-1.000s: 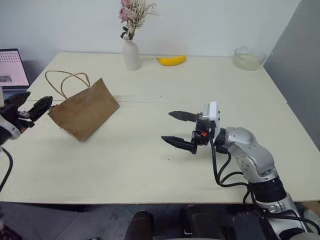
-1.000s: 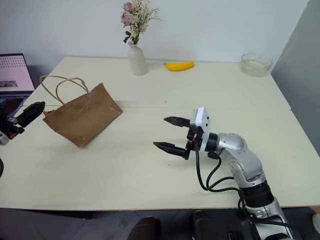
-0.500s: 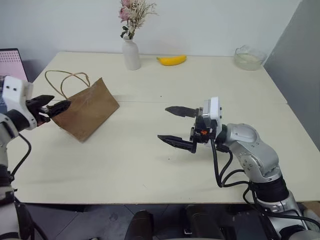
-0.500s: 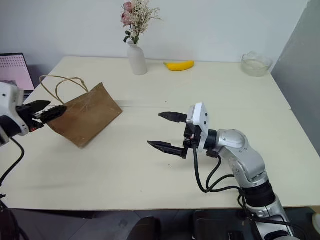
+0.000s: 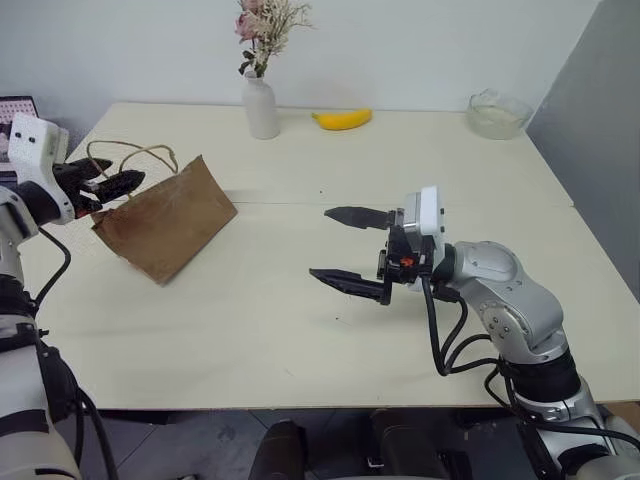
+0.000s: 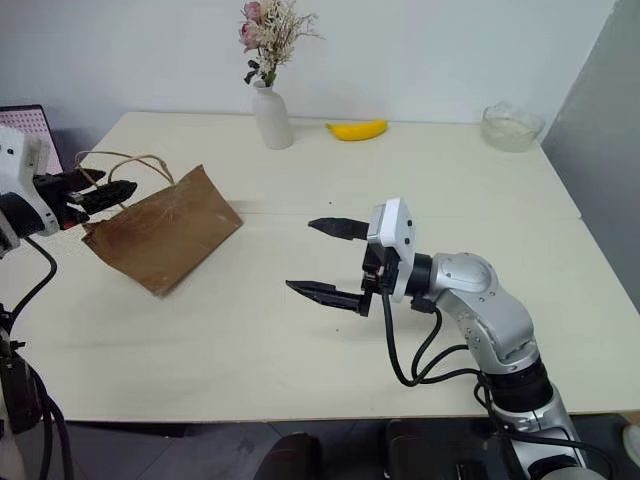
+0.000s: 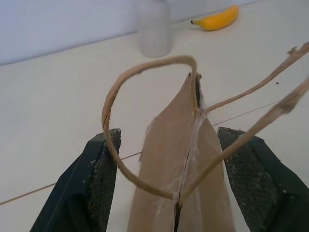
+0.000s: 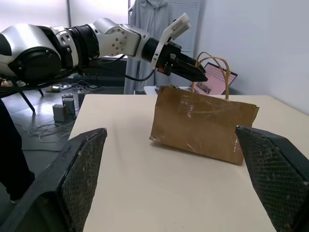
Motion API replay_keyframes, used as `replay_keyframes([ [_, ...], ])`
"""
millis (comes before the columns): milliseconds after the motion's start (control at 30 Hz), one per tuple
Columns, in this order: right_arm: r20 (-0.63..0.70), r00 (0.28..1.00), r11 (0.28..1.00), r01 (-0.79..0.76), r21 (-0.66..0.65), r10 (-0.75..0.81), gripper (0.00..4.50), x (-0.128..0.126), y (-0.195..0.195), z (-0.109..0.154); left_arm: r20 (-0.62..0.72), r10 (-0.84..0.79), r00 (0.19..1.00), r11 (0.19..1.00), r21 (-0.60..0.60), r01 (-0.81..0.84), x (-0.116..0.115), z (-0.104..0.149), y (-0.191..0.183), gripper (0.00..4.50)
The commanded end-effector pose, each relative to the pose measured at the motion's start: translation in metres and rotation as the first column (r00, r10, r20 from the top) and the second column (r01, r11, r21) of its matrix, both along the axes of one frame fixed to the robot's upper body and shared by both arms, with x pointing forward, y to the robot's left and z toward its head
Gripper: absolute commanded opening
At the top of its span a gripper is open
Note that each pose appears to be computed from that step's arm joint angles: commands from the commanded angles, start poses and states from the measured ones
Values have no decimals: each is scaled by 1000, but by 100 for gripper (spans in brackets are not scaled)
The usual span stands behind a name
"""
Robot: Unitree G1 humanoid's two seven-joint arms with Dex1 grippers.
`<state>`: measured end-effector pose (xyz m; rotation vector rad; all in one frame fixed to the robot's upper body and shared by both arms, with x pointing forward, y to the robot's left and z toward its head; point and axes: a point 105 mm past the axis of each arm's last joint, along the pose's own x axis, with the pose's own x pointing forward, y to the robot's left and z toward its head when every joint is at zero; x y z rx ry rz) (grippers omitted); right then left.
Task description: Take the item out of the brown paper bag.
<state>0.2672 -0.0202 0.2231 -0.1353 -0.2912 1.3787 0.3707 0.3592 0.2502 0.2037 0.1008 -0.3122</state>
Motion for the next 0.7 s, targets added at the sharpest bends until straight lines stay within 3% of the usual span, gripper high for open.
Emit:
replay_keyframes([
  [33, 57, 998, 1000, -22, 22, 21, 450, -8, 1, 15, 64, -19, 998, 1000, 16, 18, -1, 22, 0, 335],
  [67, 58, 998, 999, -23, 23, 22, 450, -9, 1, 15, 66, -25, 998, 1000, 12, 24, -2, 23, 0, 335],
  [167, 61, 997, 997, -59, 47, 56, 450, -13, 1, 22, 62, -58, 996, 998, 4, 58, -4, 24, -2, 271],
  [433, 62, 989, 991, -134, -3, 134, 450, -19, 0, 21, 40, -109, 993, 994, 17, 108, -5, 21, -6, 11],
  [700, 48, 993, 994, -104, -28, 105, 450, -17, -3, 18, 59, -216, 975, 974, 87, 210, -1, 41, -25, 2],
])
